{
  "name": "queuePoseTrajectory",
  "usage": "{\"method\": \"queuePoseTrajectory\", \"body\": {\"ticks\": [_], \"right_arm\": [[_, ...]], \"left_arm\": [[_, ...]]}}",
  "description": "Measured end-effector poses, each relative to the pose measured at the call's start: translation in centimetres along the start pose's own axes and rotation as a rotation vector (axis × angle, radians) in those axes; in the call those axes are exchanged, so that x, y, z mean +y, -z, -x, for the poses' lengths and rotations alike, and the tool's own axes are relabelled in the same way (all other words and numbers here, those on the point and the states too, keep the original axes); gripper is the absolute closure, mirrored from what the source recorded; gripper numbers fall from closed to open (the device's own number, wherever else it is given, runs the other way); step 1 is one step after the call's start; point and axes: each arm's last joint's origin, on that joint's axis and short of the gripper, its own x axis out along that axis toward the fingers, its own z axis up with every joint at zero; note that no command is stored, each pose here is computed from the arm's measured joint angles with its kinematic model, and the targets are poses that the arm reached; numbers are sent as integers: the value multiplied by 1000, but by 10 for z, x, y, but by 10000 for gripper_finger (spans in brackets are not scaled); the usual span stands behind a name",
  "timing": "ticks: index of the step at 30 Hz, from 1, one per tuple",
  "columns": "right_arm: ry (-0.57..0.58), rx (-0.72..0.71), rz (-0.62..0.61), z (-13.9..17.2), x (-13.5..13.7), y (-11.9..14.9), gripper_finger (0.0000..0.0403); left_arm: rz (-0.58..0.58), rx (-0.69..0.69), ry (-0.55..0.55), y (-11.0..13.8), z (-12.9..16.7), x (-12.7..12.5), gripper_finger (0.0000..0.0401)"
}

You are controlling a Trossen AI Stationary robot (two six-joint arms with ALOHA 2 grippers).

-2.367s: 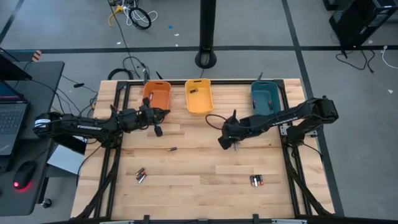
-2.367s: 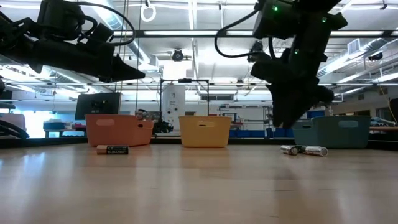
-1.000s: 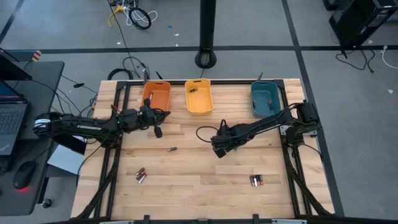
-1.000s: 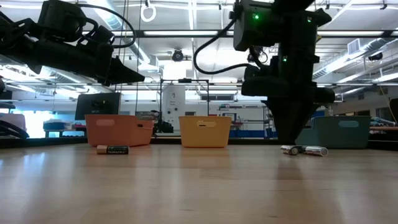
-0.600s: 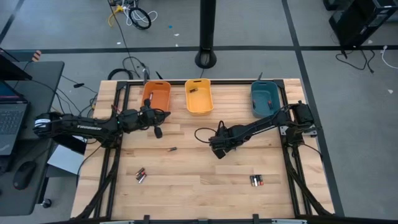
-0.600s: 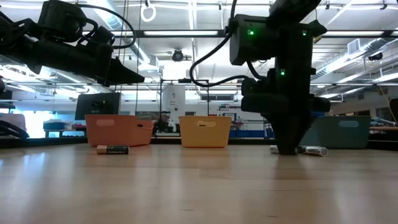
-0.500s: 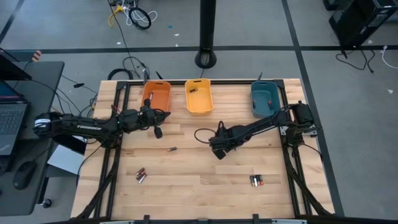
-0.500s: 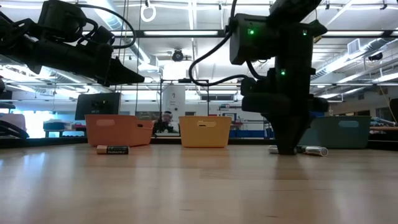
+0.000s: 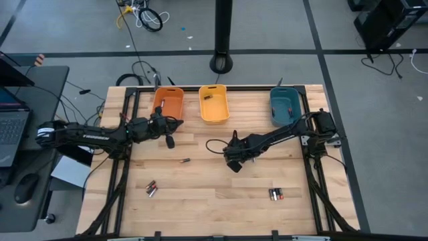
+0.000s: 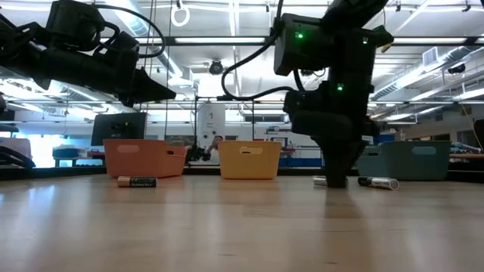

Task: Sort batteries
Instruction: Put the silver battery into the orange bin

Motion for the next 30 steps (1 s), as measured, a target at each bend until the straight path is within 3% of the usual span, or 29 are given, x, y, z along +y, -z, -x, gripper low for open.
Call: {"method": "queuePoseTrajectory", "body": {"ticks": [5,12,20,25,30], "right_arm": [[-11,-90,63,13,8,-16,342],[-28,-236,171,44,22,-42,339],[-80,-553,287,88,42,-78,338],[-153,-766,357,106,54,-94,341],[-182,-889,382,116,59,-102,338]], "left_arm": [[71,-43,23,-4,0,-1,391],[147,-160,192,-17,2,-5,391],[176,-232,298,-24,4,-7,383],[158,-249,327,-26,5,-9,354],[155,-255,360,-27,6,-12,299]]}}
